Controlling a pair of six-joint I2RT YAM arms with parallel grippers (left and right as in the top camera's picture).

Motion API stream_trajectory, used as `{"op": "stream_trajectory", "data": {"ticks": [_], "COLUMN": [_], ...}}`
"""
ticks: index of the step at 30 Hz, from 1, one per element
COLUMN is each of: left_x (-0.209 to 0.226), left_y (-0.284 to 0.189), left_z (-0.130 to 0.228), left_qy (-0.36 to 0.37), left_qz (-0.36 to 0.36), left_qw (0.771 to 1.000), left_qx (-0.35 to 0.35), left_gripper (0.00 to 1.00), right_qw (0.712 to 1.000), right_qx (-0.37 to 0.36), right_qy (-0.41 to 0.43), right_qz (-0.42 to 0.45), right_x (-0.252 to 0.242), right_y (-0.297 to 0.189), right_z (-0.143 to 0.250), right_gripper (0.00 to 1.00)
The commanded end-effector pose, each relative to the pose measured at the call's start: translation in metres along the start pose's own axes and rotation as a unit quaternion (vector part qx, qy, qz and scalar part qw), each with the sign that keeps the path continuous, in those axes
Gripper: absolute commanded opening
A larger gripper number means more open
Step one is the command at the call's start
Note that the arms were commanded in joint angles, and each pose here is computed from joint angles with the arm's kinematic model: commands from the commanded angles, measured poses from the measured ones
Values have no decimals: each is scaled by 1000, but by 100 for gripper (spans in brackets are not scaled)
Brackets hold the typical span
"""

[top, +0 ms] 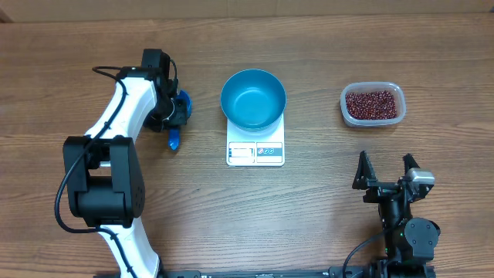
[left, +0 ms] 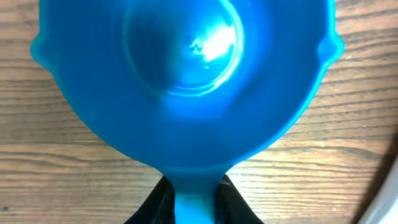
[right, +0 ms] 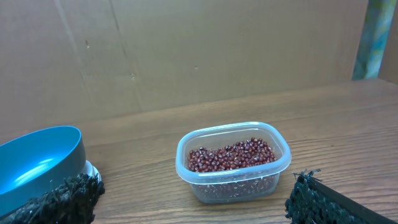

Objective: Scoop item into bowl and weigh 150g on scale
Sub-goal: 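Lift the blue scoop with the left gripper toward the right side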

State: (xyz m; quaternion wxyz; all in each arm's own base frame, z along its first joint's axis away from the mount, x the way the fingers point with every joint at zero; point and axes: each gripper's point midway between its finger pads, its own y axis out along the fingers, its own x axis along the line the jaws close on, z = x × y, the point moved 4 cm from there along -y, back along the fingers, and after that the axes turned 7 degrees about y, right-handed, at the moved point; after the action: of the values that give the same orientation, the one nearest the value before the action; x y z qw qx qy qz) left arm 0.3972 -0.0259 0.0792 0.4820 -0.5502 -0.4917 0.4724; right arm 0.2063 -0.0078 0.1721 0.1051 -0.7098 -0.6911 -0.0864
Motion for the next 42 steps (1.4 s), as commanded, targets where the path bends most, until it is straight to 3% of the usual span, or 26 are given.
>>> {"op": "stream_trajectory", "data": {"ticks": [1,16,23,32,42], "left_x": [-2,-6,-13,-40,-103], "left_y": [-32,-109,-153,-201,-203], "left_z": [-22,-40,-49,-57,-53], "left_qy": [1,2,-32,-75,-69], "left_qz": [-2,-2,22,98,128], "left_qw": [999,996,992,979,977], "left_qx": [-47,-84,-120,-164,-158], "left_gripper": [4,4,4,4,4], "right_qw": [1000,1000,1000,1000,1000], "right_qx": [-3,-3,-3,-3,-3], "right_qy": [-2,-2,-2,-2,-2], "right_qz": [-1,-1,-1,-1,-1], "right_x": [-1,-1,-1,-1,-1], "right_y": [0,0,0,0,0], "right_z": [1,1,1,1,1], "right_gripper": [100,100,100,100,100]}}
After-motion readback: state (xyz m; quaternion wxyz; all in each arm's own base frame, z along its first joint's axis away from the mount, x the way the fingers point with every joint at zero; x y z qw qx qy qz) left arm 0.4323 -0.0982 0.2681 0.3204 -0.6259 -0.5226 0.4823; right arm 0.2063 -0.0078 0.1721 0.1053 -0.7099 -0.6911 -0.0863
